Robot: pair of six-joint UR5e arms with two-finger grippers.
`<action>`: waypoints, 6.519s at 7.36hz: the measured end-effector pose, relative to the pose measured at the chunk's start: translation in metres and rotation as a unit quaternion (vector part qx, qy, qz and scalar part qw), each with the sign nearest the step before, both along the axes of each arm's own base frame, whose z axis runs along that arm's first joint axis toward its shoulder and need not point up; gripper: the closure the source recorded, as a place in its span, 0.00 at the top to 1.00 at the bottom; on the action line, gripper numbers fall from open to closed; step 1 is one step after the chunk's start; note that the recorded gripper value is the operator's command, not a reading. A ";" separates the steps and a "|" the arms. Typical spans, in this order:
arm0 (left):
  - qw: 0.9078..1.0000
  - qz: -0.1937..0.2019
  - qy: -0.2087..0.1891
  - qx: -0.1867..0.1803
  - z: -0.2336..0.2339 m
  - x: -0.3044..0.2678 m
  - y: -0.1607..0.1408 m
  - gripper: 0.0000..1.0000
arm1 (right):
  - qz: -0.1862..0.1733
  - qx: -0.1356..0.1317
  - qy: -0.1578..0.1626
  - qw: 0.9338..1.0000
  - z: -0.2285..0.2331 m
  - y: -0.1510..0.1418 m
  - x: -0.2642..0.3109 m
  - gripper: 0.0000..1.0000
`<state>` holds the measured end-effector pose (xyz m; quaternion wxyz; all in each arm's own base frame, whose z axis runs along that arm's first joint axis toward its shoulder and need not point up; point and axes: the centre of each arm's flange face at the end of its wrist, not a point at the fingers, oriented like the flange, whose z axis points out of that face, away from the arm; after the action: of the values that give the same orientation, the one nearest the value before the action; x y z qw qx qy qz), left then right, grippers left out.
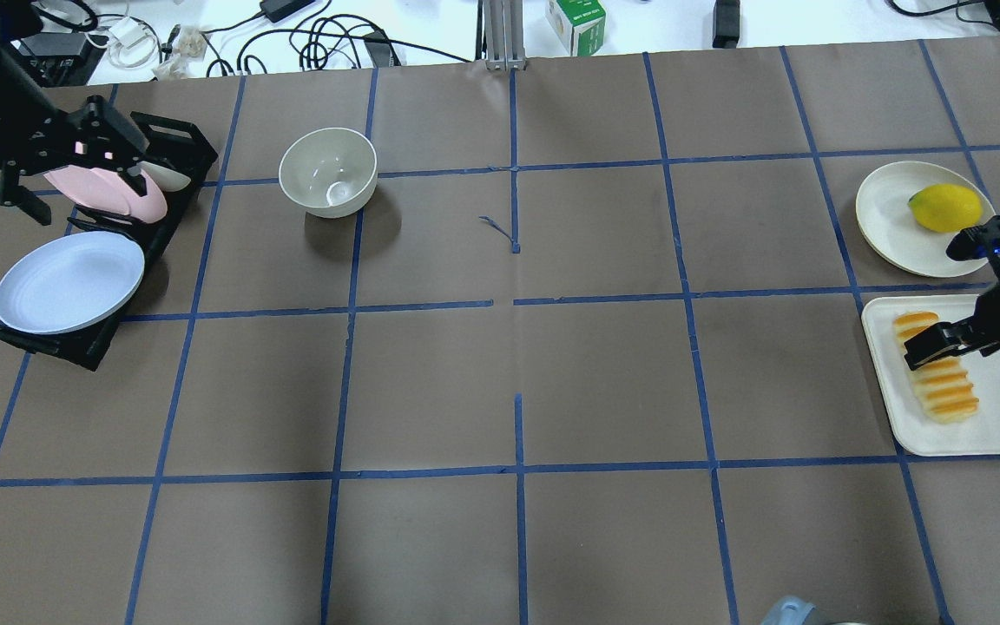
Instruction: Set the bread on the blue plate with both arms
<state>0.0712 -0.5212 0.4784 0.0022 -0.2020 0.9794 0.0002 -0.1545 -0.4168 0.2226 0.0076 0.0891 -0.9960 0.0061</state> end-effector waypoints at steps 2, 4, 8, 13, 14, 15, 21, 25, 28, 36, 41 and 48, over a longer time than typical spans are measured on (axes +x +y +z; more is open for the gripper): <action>0.999 0.054 -0.002 -0.003 -0.028 0.072 -0.012 1.00 | 0.009 0.004 -0.005 1.000 -0.015 -0.001 -0.008 1.00; 0.996 0.094 -0.004 -0.006 -0.082 0.150 -0.030 1.00 | 0.018 0.004 -0.005 1.000 -0.026 -0.004 -0.013 1.00; 0.997 0.078 0.012 0.019 -0.193 0.264 -0.035 0.81 | 0.018 -0.001 -0.001 1.000 -0.038 -0.010 -0.018 0.99; 0.995 0.086 0.034 0.037 -0.242 0.286 -0.030 0.00 | 0.015 -0.018 -0.011 1.000 -0.041 -0.014 -0.016 0.00; 0.995 0.087 0.036 0.037 -0.243 0.286 -0.030 0.00 | 0.014 -0.018 -0.012 1.000 -0.041 -0.014 -0.016 0.00; 0.995 0.087 0.036 0.036 -0.243 0.287 -0.029 0.00 | 0.014 -0.019 -0.011 1.000 -0.040 -0.014 -0.016 0.00; 0.995 0.075 0.046 0.050 -0.184 0.270 -0.013 0.00 | 0.007 -0.011 -0.014 1.000 0.000 -0.043 -0.035 0.00; 0.990 -0.004 0.122 0.074 -0.118 0.122 -0.007 0.00 | -0.012 -0.005 -0.019 1.000 0.035 -0.056 -0.034 0.00; 0.984 -0.100 0.144 0.022 -0.085 -0.057 -0.011 0.00 | -0.023 0.010 -0.022 0.999 0.075 -0.082 -0.018 0.00; 0.938 -0.281 0.173 -0.103 -0.288 -0.294 -0.005 1.00 | -0.055 0.019 -0.010 0.998 0.143 -0.121 0.125 0.00; 0.946 -0.303 0.101 -0.054 -0.195 -0.277 -0.024 1.00 | -0.097 0.026 -0.067 0.993 0.085 -0.136 0.328 0.00; 0.960 -0.277 0.014 0.044 -0.001 -0.247 0.028 1.00 | -0.095 0.029 -0.083 0.992 -0.017 -0.111 0.465 0.63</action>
<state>-0.1755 -0.4932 0.4778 -0.0027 0.0771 0.9960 0.0458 0.3107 -0.5280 0.2055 -0.0777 -0.0067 -0.9968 -0.0165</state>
